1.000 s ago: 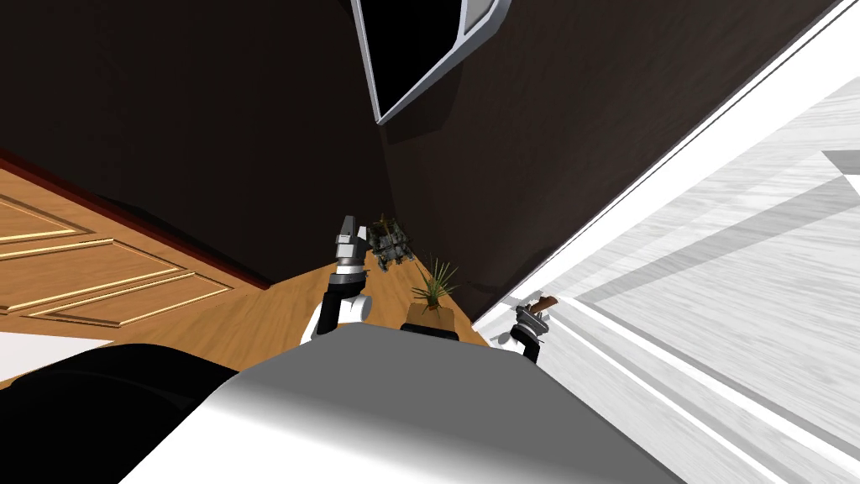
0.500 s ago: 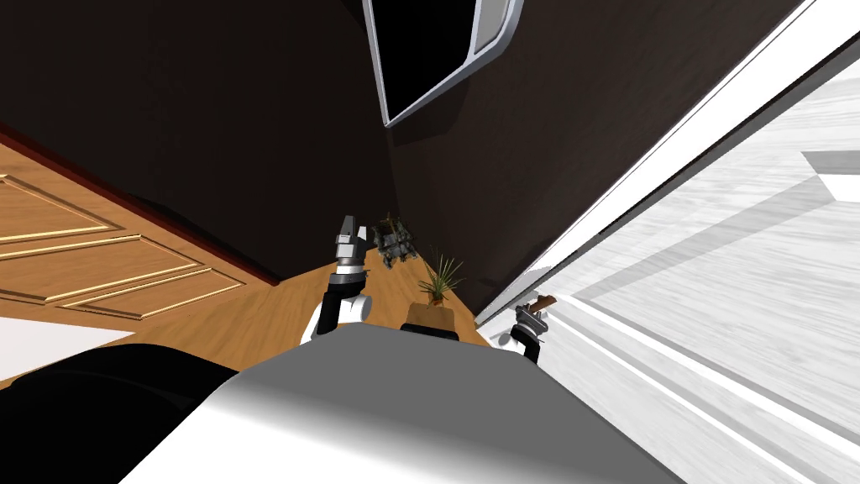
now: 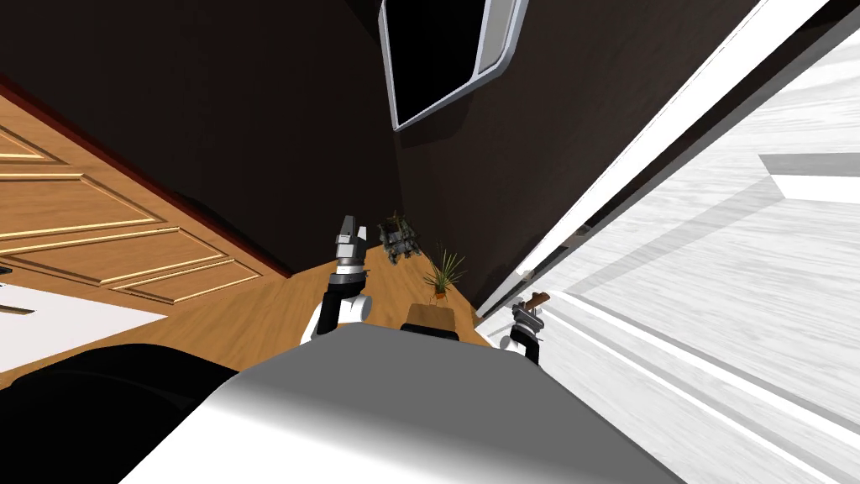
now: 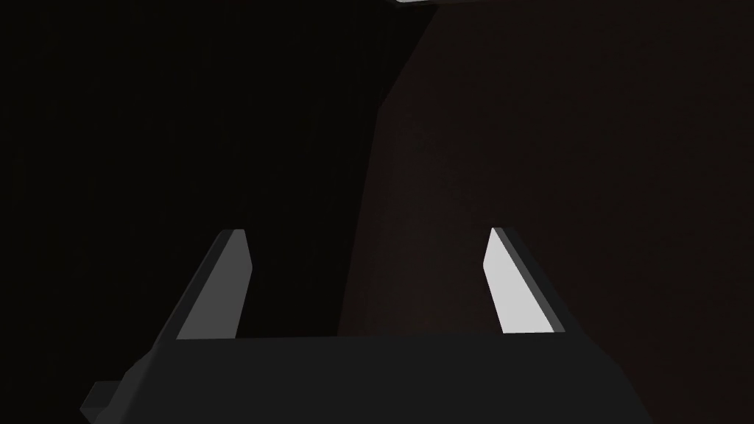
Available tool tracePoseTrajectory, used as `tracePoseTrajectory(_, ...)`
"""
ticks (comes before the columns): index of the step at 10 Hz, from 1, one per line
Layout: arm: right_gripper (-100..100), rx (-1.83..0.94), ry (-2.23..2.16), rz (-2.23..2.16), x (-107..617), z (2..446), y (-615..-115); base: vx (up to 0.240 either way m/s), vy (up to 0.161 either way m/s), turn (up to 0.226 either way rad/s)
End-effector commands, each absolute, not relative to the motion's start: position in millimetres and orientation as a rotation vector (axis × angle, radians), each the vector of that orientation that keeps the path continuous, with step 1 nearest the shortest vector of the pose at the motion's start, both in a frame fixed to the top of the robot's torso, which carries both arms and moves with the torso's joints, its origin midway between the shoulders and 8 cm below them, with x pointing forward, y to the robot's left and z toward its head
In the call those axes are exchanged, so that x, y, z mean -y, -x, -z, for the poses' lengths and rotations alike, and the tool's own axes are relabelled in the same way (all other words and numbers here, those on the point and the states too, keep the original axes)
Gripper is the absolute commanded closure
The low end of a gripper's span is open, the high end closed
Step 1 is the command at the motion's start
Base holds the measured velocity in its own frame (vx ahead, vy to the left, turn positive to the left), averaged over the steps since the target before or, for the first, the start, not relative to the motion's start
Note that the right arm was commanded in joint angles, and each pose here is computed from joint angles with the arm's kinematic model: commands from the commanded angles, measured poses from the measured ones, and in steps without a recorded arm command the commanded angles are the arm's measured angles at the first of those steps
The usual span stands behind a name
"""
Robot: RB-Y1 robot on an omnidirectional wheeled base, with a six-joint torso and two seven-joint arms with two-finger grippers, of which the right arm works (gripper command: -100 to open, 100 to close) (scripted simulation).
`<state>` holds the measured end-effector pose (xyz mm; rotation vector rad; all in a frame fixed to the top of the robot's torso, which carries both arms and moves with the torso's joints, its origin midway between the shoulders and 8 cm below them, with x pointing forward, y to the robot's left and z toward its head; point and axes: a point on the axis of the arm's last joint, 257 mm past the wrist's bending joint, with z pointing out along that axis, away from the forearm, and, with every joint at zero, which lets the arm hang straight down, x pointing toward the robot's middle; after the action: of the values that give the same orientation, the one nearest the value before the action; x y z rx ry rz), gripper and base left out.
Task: Pull the door open
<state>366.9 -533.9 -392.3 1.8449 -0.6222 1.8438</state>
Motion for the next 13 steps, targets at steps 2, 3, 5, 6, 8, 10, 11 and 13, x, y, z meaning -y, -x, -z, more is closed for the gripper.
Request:
tracePoseTrajectory(2,100,0.602,-1.864,-1.858,529,393,-370,-0.077,-0.051,0.056)
tracePoseTrajectory(3,100,0.581,-1.883,-1.878,521,393,-376,-0.162,-0.030,0.067)
tracePoseTrajectory(5,100,0.552,-1.903,-1.900,511,392,-382,-0.262,-0.016,0.079)
tracePoseTrajectory(6,100,0.526,-1.920,-1.919,502,392,-387,-0.244,0.030,0.074)
tracePoseTrajectory(8,100,0.485,-1.949,-1.949,488,392,-395,-0.265,0.017,0.086)
tracePoseTrajectory(10,100,0.458,-1.967,-1.967,479,391,-400,-0.246,0.026,0.047)
tracePoseTrajectory(11,100,0.464,-1.961,-1.962,483,391,-398,-0.115,0.008,0.022)
tracePoseTrajectory(13,100,0.430,-1.989,-1.982,471,393,-401,-0.180,-0.017,0.061)
